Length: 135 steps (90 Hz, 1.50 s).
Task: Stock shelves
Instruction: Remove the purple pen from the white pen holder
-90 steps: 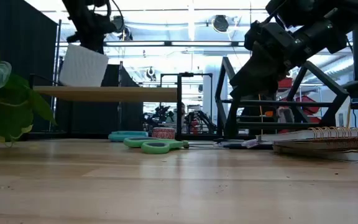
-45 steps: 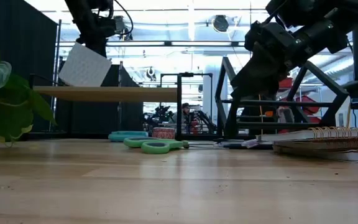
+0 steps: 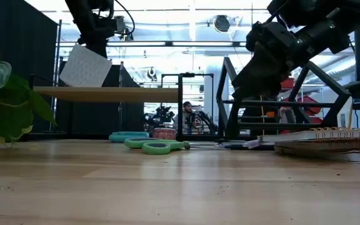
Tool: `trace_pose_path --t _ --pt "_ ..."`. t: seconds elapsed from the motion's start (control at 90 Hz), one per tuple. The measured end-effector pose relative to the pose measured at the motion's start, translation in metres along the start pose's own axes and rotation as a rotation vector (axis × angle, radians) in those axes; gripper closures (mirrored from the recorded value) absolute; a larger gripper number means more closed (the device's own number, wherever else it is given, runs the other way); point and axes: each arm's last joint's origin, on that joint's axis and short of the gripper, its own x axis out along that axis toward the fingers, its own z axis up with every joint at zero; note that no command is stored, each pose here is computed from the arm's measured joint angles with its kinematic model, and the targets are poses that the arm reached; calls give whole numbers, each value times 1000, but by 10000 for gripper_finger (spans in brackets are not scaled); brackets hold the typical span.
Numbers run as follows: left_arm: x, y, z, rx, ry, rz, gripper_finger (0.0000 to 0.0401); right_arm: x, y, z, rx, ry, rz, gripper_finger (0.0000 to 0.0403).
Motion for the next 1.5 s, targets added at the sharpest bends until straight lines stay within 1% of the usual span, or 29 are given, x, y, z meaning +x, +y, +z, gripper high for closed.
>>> trace_pose_path --t 0.189,0.344,0.556,0.722,0.778,0.933,1.011,1.2,1.5 --pt "0 0 0 6 4 0 322 0 0 0 0 0 0 163" --pt "0 0 -1 60 6 0 316 0 0 0 0 0 0 163" --pt "0 0 -1 102 7 0 336 0 0 0 -15 0 0 163" --pt "0 0 0 103 2 -1 382 0 0 0 -27 0 0 163" --pt "0 0 0 102 0 -2 391 0 0 0 -27 0 0 163" --pt "-1 0 0 100 1 -2 391 0 0 0 -27 0 0 163" --pt "-3 1 1 75 -1 0 391 0 0 0 -27 0 -1 163" --pt "-18 3 4 44 -52 20 391 0 0 0 -27 0 -1 163" --pt "-32 3 1 13 -105 34 391 0 0 0 -28 0 0 163"
